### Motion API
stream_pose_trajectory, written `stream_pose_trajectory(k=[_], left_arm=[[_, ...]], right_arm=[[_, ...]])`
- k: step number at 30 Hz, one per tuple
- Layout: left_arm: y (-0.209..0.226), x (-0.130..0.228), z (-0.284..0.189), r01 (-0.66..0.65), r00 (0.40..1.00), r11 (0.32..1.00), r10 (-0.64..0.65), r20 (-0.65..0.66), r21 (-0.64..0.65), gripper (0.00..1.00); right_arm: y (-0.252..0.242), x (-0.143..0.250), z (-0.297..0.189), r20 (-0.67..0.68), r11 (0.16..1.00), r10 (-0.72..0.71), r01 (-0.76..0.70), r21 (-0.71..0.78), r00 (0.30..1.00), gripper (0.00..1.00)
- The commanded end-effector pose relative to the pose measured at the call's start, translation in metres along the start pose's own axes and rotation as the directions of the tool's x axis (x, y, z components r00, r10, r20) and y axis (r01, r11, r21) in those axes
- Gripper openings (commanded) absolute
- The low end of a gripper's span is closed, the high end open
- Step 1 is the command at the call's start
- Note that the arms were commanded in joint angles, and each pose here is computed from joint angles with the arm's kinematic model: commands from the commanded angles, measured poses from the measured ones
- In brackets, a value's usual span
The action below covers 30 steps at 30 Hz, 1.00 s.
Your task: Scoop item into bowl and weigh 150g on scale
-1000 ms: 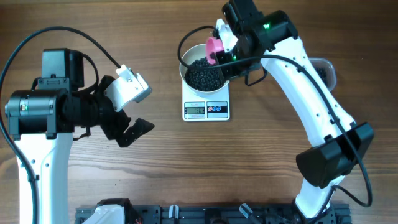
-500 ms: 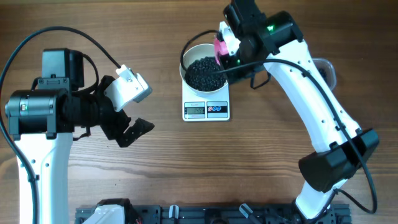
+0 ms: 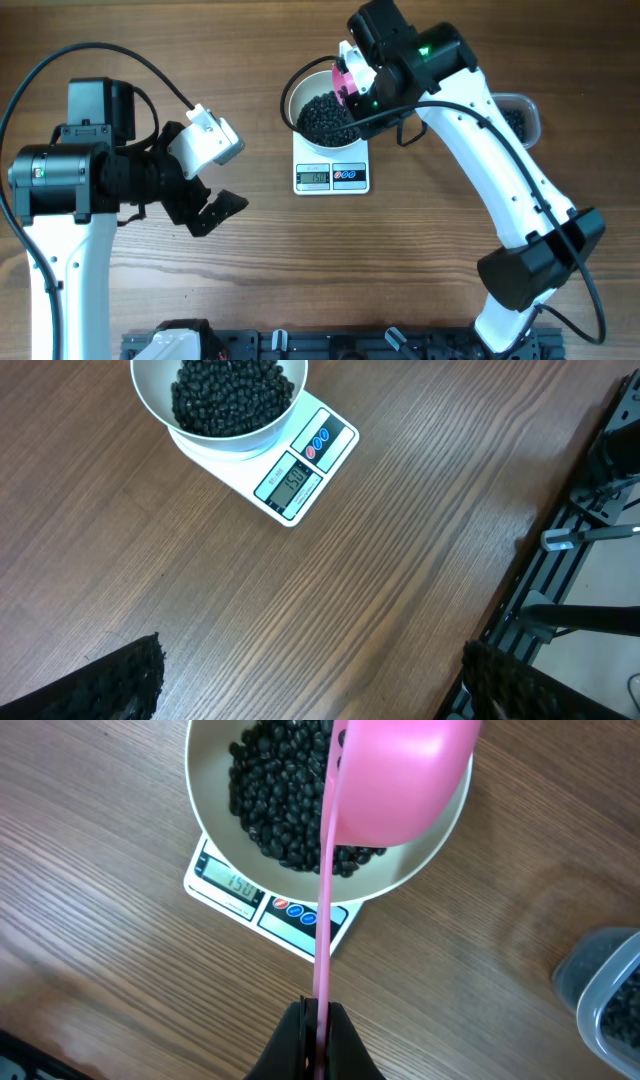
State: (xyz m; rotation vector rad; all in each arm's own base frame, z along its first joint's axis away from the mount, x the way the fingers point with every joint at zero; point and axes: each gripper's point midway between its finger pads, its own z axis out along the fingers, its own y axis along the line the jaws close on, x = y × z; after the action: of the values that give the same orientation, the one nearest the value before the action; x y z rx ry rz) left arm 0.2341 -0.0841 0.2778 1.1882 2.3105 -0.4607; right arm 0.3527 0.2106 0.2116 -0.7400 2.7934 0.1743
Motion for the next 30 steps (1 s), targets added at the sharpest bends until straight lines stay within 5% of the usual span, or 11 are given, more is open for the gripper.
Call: stream_pose_trajectory(k=[1,9,30], left_arm=[[-0.001,-0.004,-0.006,-0.017,1.000,1.000,0.017,0.019,-0.014,1.00],[-0.001,-0.004,-0.006,-0.017,1.000,1.000,0.017,0.019,-0.014,1.00],[-0.001,-0.004,-0.006,-0.017,1.000,1.000,0.017,0.019,-0.014,1.00]], right_arm=[[-0.009,0.003,-0.011,0.018,0.998,-0.010,0.009,0.065,1.000,0.04],[0.015,-0.017,-0.018,0.106,0.998,-0.061,0.063,-0.013,0.992,0.04],[0.001,0.001,-0.014,0.030,0.996,-0.039,0.036,0.077,0.999,0.04]])
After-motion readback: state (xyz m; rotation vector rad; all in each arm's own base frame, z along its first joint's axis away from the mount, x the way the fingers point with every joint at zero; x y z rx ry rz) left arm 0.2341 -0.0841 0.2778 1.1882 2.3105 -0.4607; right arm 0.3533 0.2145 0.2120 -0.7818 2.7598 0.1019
